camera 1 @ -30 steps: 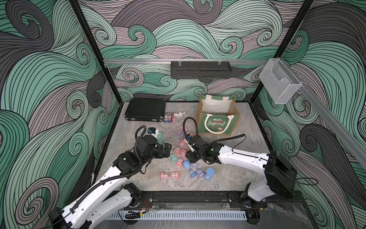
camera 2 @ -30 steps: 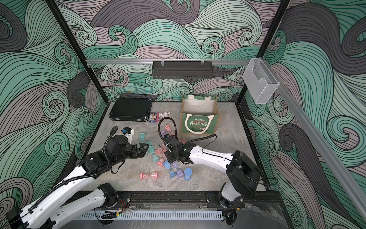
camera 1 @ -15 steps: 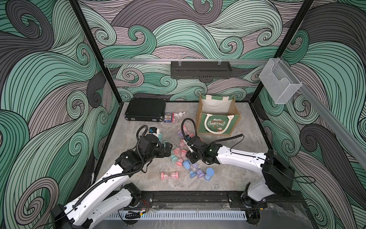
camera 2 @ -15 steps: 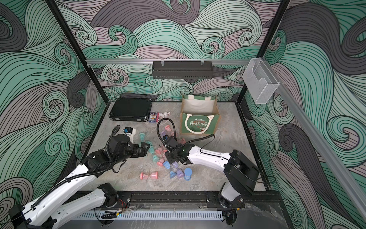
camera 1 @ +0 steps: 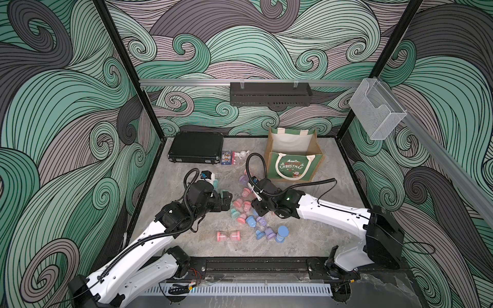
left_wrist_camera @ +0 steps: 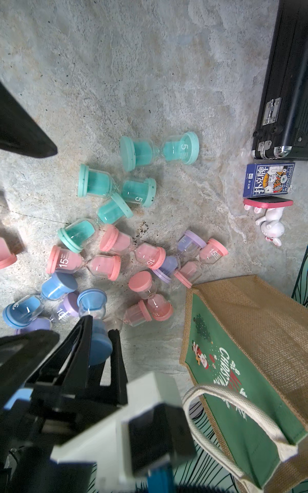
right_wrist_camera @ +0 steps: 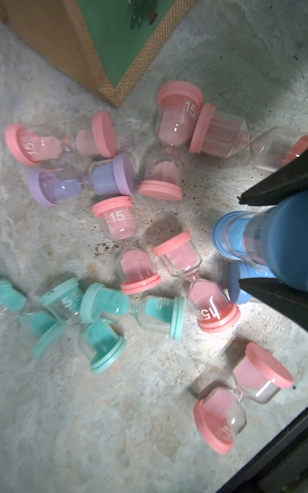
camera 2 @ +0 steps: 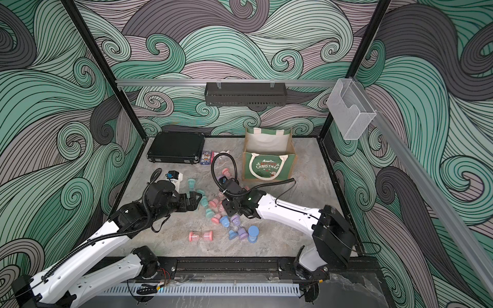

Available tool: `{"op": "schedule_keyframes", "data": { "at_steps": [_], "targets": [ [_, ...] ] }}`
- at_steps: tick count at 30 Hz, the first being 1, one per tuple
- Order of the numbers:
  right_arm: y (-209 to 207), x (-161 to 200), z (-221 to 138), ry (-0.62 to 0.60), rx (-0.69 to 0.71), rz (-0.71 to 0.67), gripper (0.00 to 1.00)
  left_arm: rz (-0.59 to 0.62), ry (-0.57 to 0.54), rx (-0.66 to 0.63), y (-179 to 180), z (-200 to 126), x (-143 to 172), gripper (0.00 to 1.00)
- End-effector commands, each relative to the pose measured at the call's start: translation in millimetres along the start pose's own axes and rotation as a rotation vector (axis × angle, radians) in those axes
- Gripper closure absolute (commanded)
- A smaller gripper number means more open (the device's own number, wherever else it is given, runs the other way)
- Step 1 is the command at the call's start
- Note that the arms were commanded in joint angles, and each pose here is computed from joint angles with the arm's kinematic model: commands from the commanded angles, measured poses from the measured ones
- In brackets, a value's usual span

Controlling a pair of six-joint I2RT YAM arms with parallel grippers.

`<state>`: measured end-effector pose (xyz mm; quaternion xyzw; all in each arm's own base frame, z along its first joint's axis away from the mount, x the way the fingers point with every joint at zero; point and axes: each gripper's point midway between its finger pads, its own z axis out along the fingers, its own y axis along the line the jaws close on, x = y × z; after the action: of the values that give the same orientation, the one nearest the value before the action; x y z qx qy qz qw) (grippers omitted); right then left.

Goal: Put the hourglass into the canvas bag
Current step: Pick up the hourglass from the center of the board, then place the hourglass in the canvas bag.

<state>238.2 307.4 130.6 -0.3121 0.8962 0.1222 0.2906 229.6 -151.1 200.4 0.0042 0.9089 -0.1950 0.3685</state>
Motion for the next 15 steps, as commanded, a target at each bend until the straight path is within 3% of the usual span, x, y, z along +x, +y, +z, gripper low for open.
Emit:
{"op": "schedule_keyframes", "data": {
  "at_steps": [1, 9, 15],
  "targets": [
    [-9.4, -26.7, -30.2, -0.066, 0.016, 0.040, 0.70, 0.005, -0.068, 0.021, -9.1, -15.5, -24.3, 0.02],
    [-38.7, -78.8, -88.3, -0.161, 0.026, 0.109, 0.70, 0.053, -0.113, 0.054, -26.0, -23.5, -49.6, 0.01],
    [-79.9, -122.9, -130.5, -0.265, 0.110, 0.157, 0.71, 0.086, -0.129, 0.096, -45.0, -20.8, -68.2, 0.02]
  ]
}}
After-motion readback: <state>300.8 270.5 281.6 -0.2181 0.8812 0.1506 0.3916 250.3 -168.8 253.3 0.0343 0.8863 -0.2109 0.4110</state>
